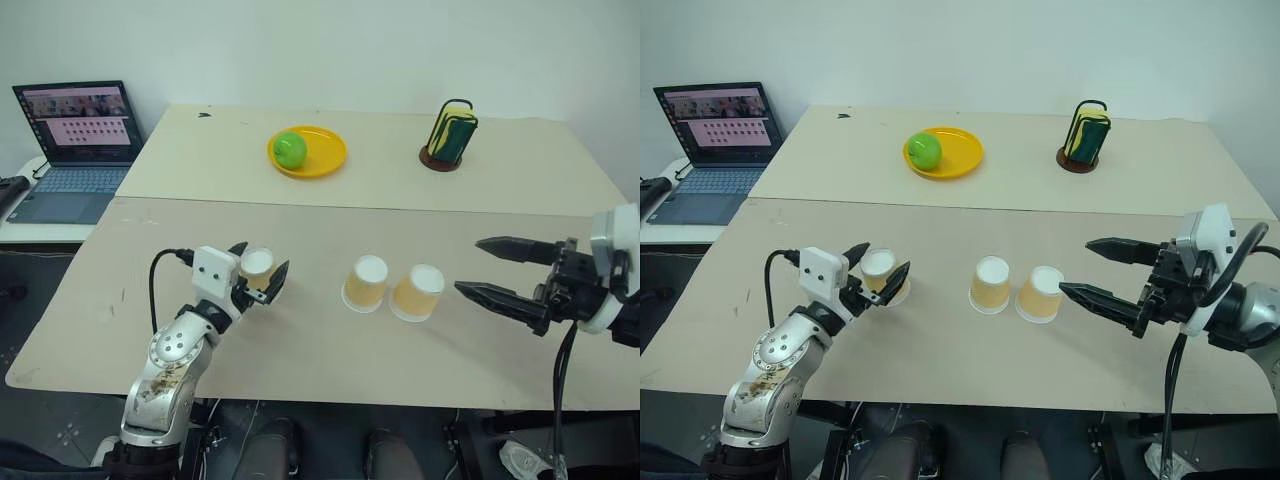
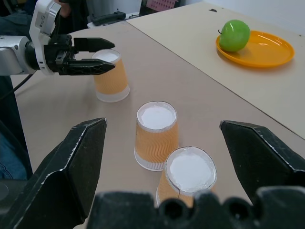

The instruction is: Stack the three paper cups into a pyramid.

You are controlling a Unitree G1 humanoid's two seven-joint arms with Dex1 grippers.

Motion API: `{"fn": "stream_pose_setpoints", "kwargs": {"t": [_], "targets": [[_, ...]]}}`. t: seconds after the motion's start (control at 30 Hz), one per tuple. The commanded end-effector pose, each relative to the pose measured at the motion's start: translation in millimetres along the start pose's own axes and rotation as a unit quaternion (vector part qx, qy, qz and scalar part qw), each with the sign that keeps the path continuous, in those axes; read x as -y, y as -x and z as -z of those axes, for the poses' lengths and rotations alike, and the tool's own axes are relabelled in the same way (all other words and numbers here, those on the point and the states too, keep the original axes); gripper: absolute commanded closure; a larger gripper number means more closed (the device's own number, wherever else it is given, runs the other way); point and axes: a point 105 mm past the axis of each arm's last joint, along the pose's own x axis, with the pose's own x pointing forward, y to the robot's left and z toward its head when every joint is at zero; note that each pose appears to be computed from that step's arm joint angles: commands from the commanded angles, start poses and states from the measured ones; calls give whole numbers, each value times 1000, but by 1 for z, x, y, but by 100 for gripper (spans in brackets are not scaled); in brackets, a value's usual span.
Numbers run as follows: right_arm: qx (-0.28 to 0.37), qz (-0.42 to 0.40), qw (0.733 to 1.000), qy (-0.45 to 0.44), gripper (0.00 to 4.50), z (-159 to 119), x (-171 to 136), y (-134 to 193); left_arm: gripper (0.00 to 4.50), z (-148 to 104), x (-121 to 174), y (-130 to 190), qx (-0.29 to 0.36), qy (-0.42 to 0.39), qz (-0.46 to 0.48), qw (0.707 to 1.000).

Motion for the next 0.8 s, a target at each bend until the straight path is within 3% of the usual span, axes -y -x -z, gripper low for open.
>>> {"fn": "stream_pose_setpoints", "kwargs": {"t": [0.03, 0.4, 0.8], "targets": [[13, 2, 1000, 28, 7, -15, -2, 4, 0, -5, 0, 1, 9, -1, 0, 1000], [3, 6, 1000, 24, 7, -9, -2, 5, 0, -2, -19, 1, 3, -3, -35, 999], [2, 10, 1000, 27, 7, -9, -1, 7, 0, 5, -13, -2, -7, 4, -17, 1000]]}}
